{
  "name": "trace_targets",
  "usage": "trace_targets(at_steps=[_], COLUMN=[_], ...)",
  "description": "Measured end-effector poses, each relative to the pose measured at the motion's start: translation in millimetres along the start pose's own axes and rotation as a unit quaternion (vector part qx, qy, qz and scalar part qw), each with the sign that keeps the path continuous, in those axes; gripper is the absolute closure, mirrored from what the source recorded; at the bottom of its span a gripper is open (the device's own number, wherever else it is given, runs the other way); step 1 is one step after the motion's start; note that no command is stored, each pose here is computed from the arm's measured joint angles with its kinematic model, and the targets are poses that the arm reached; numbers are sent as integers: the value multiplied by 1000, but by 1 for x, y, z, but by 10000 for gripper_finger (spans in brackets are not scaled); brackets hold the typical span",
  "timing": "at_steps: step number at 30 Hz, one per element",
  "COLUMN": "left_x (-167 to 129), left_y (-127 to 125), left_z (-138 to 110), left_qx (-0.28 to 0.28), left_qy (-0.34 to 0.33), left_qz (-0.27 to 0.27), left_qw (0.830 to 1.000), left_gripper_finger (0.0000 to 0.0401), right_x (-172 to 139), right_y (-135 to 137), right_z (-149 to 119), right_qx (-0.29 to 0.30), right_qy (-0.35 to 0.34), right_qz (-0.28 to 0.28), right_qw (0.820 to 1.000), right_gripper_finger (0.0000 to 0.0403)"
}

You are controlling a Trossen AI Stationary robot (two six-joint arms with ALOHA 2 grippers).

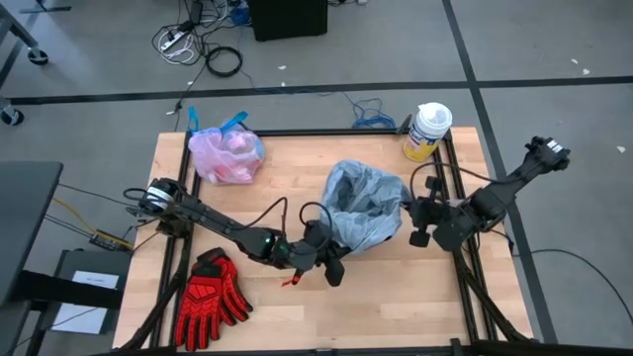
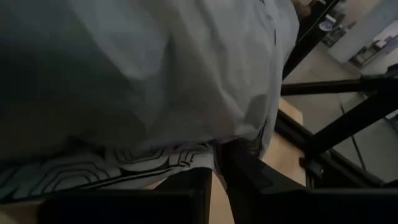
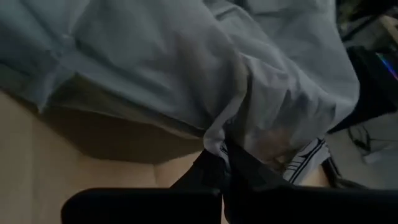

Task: Place trash/remove bag and relplace
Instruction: Put the gray trash bag into the trash bin

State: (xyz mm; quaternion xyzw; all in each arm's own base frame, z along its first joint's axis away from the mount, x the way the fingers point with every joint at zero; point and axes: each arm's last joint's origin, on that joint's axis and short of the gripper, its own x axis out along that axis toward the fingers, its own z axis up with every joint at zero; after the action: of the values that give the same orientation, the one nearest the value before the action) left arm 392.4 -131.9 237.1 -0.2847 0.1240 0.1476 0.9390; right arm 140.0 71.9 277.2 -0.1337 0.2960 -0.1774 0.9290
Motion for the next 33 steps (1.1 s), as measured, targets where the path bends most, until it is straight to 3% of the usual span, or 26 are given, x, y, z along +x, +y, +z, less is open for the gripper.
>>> trace_targets(at_steps=[7,11,18,23,33], left_x=[0,0,0,0,1], left_y=[0,1,0,-2,-1], left_z=[0,0,0,1,2], left_qx=[45,53,52,58,71], left_qy=[0,1,2,0,0], left_qz=[2,5,-1,-18,-17], left_qw=[999,999,999,998,997], left_gripper_finger=[357,357,357,357,357], right_x=[17,19,5,-3,-38], right_y=[6,10,4,-2,-35], right_z=[-30,-37,-25,-22,2], right_qx=[29,44,63,57,123], right_qy=[24,44,29,16,-51], right_qz=[-45,-20,36,82,132], right_qw=[998,998,997,995,982], right_gripper_finger=[403,403,395,359,262])
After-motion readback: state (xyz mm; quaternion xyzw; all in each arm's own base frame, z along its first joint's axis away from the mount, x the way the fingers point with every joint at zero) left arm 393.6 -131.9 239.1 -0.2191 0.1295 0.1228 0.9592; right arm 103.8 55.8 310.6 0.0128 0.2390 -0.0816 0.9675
